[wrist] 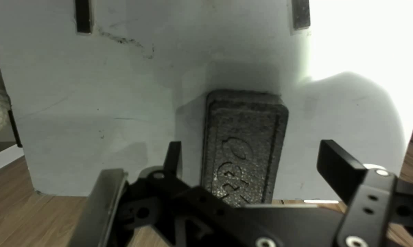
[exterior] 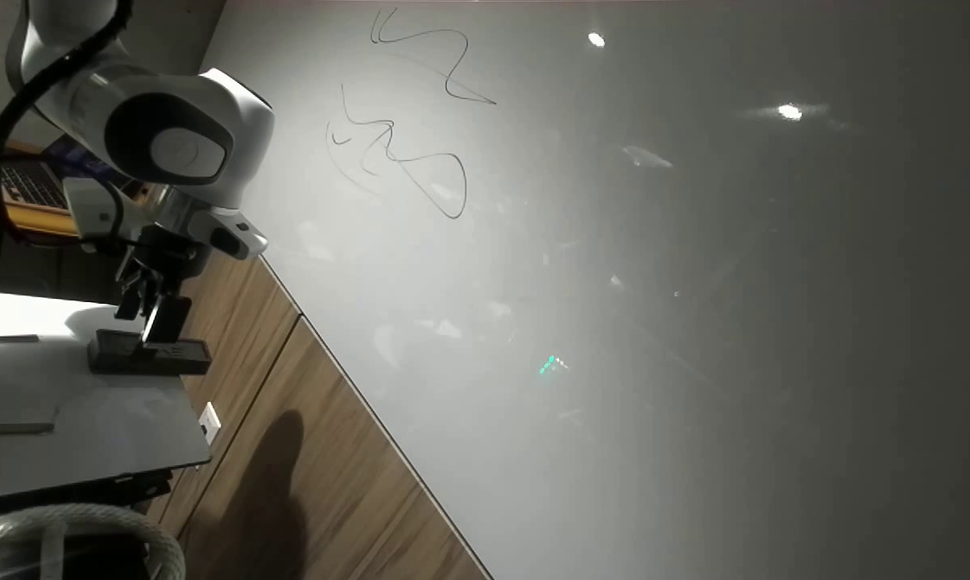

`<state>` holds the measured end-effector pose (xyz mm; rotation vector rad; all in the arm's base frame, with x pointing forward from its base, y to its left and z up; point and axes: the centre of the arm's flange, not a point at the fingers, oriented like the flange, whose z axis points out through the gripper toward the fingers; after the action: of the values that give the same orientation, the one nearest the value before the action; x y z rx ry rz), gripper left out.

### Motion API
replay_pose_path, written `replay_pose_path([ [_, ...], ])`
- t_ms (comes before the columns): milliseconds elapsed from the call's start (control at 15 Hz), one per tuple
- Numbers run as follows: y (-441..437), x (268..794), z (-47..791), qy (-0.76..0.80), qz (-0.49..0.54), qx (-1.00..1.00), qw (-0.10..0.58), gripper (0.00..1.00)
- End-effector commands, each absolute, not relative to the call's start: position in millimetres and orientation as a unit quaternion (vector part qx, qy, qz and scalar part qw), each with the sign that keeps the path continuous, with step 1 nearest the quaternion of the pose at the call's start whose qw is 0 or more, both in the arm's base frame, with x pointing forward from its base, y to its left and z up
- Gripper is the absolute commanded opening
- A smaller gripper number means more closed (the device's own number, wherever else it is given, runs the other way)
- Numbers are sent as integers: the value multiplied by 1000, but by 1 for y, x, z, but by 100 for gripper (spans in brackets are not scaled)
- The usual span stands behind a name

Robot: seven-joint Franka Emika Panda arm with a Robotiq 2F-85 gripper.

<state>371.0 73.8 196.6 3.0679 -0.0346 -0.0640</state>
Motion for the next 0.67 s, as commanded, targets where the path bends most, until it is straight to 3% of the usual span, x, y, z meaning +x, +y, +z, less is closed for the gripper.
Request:
replay_pose_path([
  [0, 73, 368, 191, -12, -12, 999, 36, 100],
  [67, 74, 368, 190, -11, -12, 999, 36, 100],
  [133, 74, 368, 189, -11, -14, 999, 35, 93],
  [200, 75, 368, 187, -10, -15, 999, 35, 72],
  [333, 74, 367, 183, -10, -20, 999, 34, 68],
  [600, 76, 367, 182, -10, -19, 999, 30, 37],
])
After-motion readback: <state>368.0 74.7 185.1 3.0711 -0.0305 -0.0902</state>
